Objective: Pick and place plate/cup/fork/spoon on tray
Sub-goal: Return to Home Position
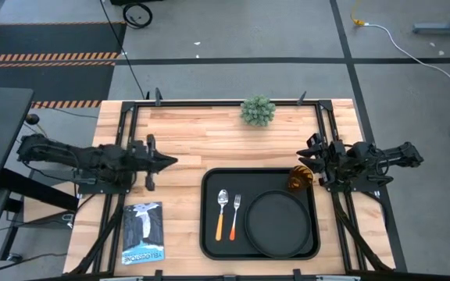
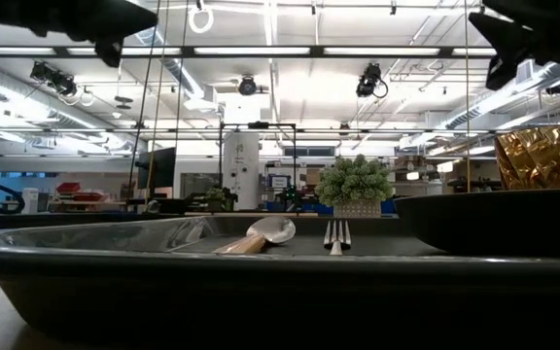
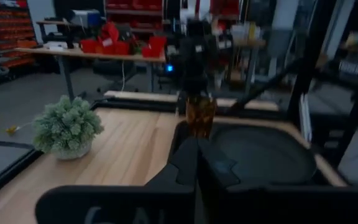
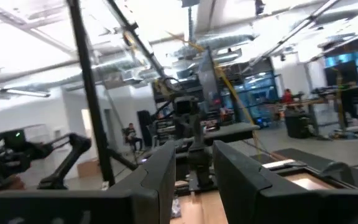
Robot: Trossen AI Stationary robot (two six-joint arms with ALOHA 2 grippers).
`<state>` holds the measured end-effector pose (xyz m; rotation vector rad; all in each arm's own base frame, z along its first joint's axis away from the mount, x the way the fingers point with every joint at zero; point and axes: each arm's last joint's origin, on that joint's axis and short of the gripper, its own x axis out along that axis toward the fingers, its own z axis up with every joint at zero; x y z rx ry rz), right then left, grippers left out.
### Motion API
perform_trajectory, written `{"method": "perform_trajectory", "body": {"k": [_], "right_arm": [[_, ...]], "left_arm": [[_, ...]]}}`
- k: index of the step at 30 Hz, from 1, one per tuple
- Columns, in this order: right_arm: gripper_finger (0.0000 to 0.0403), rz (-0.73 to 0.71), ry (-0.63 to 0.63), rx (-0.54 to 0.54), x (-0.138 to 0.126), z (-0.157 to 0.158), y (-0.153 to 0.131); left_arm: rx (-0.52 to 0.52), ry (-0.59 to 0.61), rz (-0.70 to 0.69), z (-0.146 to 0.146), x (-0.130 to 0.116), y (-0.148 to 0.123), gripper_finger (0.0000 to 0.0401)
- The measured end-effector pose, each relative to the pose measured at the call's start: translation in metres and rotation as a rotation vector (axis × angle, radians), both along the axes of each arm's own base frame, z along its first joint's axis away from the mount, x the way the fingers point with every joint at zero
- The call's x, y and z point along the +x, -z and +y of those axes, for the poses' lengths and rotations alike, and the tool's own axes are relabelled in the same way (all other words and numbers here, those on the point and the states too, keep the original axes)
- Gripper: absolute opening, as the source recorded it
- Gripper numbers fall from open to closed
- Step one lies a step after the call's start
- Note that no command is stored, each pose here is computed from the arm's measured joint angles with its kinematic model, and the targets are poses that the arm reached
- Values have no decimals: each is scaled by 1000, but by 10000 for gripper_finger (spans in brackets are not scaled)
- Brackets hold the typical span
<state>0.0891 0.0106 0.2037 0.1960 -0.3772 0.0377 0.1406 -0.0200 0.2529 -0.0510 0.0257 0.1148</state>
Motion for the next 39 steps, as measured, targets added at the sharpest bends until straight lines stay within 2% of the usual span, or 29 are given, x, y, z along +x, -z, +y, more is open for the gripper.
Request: {"method": "perform_trajectory", "body": {"k": [7,15,19,26,39], "right_arm": [[114,13,130,50,1,-4,3],[114,11,168,100,0,-5,3],[114,25,171,88,1,-5,4],[114,55,181,47,2,-5,7],[114,54,178,51,2,-5,7]], "left_arm": [[-90,-6,-77,5,-22,20,8],[-122,-3,-176,6,-29,48,9],[-126,-5,-197,6,-29,63,9],[-118,-11,-158,6,-29,73,9],[-86,-14,-109,6,-28,77,9]]}}
